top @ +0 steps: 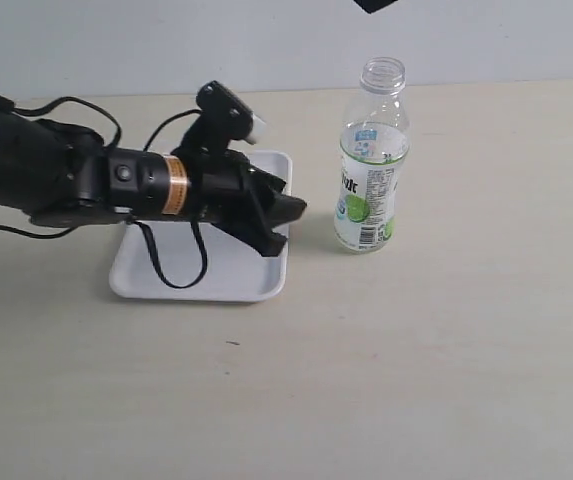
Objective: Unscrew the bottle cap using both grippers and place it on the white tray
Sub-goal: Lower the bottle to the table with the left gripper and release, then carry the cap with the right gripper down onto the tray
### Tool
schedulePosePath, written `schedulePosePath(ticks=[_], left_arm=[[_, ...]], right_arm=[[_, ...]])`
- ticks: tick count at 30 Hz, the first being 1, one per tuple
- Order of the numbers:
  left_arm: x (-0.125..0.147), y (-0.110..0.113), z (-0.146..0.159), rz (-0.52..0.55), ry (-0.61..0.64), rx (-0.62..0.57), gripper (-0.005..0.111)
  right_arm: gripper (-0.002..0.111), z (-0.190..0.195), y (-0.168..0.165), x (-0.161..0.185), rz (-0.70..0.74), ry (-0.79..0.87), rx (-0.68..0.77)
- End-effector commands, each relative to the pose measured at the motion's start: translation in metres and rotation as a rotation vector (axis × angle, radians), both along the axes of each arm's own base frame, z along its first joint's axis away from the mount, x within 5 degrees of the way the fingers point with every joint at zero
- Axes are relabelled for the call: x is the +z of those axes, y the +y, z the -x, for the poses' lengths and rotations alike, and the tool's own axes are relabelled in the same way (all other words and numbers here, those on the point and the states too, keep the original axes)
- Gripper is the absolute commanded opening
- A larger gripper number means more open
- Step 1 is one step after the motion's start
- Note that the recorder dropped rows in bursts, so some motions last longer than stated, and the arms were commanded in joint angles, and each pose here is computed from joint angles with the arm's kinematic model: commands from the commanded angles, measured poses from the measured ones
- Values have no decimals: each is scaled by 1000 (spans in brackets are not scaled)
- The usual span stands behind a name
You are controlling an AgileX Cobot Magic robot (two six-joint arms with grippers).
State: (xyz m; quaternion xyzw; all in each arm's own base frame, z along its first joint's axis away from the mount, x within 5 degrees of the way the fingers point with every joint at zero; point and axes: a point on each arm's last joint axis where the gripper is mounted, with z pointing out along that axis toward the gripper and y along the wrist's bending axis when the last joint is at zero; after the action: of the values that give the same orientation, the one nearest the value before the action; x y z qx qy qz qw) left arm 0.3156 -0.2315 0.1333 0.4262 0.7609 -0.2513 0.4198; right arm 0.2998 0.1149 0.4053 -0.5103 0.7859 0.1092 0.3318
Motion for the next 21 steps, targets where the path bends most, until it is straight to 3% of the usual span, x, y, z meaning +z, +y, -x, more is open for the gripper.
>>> schedulePosePath(ticks=[1,7,15,21], left_arm=[[13,31,-4,126,16,78,4],[18,80,-9,217,38,244,0],[36,137,4,249,22,431,0],[47,173,19,305,21,592,0]], right_arm=[[0,-2,5,3,-85,-1,-29],[0,-16,17,-8,-190,76,-106],[0,-32,67,-49,-140,133,-43],[0,-39,102,-87,-32,163,-92]])
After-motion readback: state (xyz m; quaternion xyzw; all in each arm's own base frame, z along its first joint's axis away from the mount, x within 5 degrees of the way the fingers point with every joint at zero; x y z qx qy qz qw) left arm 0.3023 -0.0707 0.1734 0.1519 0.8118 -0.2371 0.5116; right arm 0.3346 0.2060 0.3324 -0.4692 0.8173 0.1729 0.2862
